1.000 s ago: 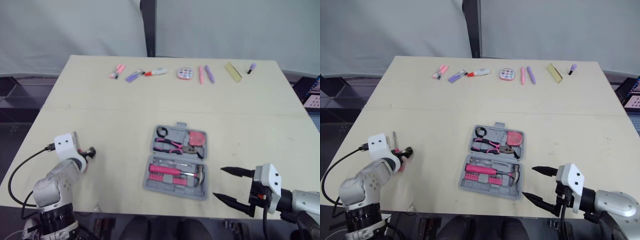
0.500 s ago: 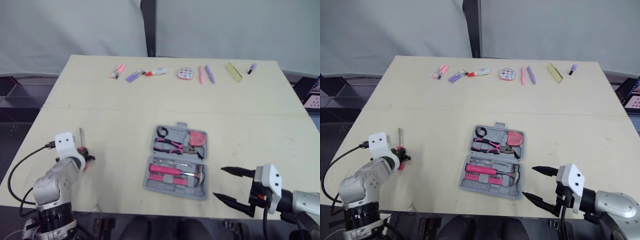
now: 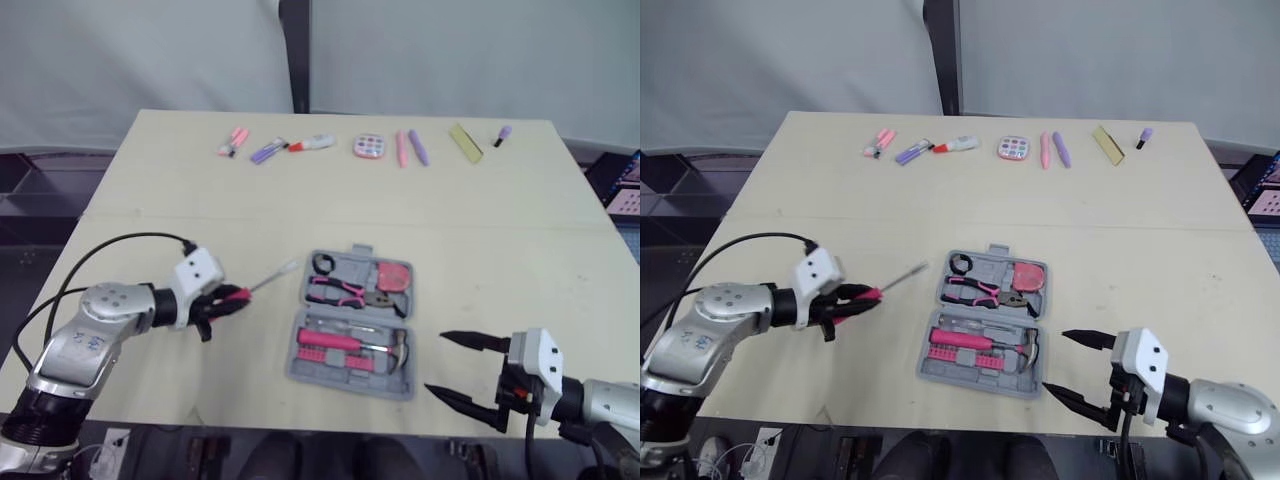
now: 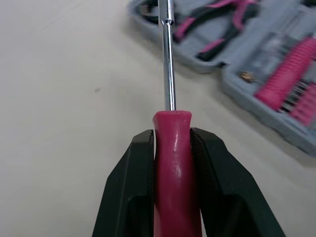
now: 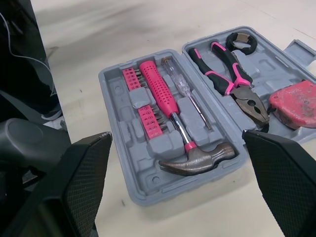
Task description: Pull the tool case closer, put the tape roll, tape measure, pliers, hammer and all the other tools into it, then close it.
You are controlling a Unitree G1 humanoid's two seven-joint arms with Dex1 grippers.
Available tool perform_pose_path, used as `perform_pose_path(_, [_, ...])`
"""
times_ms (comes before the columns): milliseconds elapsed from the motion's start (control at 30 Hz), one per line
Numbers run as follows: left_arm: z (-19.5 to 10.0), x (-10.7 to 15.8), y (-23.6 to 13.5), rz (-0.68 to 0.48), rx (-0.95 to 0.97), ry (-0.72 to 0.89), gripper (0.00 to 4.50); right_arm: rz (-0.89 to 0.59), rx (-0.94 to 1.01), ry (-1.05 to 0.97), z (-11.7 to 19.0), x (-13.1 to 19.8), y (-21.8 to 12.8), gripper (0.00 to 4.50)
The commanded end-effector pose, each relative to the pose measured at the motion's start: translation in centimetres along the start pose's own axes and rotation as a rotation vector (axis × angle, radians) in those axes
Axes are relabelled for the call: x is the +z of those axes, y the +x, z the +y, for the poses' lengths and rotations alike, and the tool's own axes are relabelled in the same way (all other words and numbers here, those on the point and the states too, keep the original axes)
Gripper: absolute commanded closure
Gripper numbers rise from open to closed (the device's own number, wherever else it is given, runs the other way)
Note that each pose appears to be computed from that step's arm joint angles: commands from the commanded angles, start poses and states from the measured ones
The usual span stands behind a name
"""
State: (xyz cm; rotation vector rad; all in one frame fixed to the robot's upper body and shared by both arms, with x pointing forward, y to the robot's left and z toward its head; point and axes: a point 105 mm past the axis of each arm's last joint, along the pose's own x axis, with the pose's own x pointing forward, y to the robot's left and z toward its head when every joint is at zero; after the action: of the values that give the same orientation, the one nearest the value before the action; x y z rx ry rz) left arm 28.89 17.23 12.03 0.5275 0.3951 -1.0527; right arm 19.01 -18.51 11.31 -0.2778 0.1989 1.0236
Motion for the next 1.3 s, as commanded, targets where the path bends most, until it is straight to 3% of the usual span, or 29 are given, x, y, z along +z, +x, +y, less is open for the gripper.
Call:
perform_pose_path(33, [-1.8,2.9,1.3,-0.024,-0.163,0.170,3.89,-0.008,-0.011,-0.011,0.0,0.1,-0.2,0.00])
perform_pose_path(367, [-5.8,6.8,5.6,-0.016,-0.426,0.268,3.89,0.021,-0.011,-0.006,0.4,-0.4,-0.6,0.00])
perform_pose_path(567, [-8.2,6.9,6.5,0.055,-0.466,0.236,3.89,0.031,0.009,0.011,0.9,-0.6,-0.7,0.00])
perform_pose_path(833, [-8.7,7.6,8.3,0.161,-0.433,0.260,3.89,0.034,0.022,0.020,1.1,-0.5,-0.6,0.00])
perform_pose_path(1300, [-10.3,5.9,9.9,0.250,-0.479,0.348,3.89,0.048,-0.002,0.025,1.2,-0.5,-1.2,0.00])
